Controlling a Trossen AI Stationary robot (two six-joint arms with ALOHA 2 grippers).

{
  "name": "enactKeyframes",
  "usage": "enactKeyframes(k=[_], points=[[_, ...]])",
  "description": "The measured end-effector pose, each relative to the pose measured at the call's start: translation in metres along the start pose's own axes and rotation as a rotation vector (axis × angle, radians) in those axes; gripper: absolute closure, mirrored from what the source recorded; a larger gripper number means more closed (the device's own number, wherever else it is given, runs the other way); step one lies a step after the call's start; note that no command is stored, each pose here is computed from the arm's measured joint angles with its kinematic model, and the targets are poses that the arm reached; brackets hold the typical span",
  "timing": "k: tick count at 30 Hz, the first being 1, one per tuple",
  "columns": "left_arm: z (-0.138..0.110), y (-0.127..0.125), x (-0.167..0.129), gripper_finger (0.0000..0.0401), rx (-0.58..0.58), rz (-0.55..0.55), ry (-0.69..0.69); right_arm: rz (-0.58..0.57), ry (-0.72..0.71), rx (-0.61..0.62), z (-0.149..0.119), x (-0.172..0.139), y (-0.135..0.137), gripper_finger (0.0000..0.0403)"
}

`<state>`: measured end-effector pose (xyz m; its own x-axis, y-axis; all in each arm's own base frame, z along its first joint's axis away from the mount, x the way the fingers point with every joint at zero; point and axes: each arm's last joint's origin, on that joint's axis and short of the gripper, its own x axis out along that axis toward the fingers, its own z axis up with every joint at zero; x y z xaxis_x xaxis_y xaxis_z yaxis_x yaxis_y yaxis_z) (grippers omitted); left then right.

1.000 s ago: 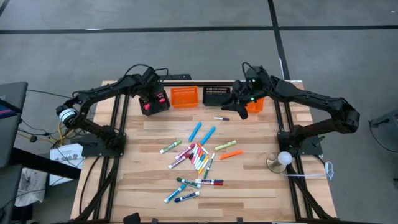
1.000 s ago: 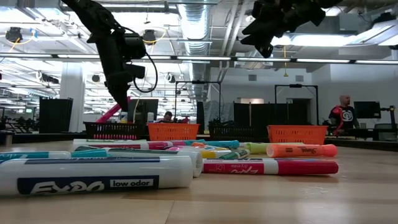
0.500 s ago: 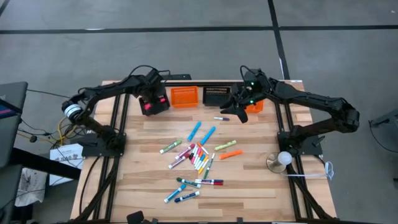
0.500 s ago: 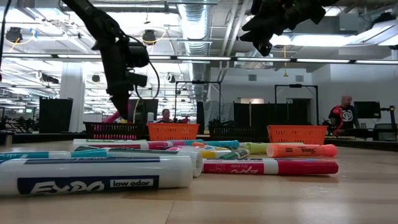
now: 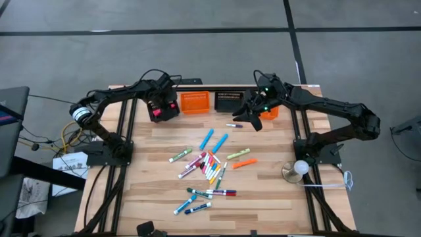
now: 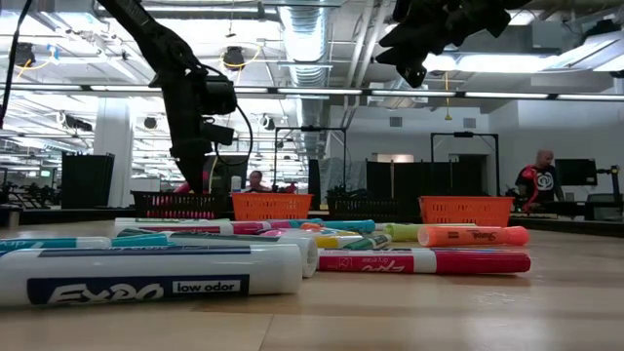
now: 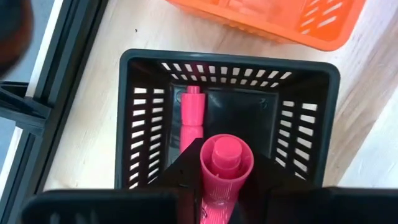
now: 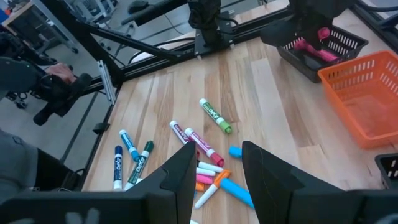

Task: Pick & Place Markers
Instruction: Put the pink highlighter into the left black bin, then put the light green highlighter into the left black bin

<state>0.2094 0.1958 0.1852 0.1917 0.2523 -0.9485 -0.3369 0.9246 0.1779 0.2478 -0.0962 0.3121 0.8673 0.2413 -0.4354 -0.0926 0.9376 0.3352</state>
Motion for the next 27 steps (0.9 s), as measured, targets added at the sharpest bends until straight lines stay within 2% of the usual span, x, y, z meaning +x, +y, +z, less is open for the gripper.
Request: enactKeyframes(k=[15,20,24,27], points=[[0.0,0.0,0.0,0.0304,-0.018,0.0,-0.001,0.001,0.0,0.011,0.0,0.0,0.0,0.0284],[0.001,-0.002,-0.002,0.0277,-0.014,0.001,-0.007,0.002,0.001,0.012,0.0,0.0,0.0,0.0284],[0.0,-0.002,-0.015,0.0246,-0.012,0.018,-0.048,0.002,0.001,0.015,0.0,0.0,0.0,0.0284],[-0.001,-0.002,-0.039,0.0232,-0.015,0.053,-0.129,0.003,0.001,0.027,0.0,0.0,0.0,0.0284]])
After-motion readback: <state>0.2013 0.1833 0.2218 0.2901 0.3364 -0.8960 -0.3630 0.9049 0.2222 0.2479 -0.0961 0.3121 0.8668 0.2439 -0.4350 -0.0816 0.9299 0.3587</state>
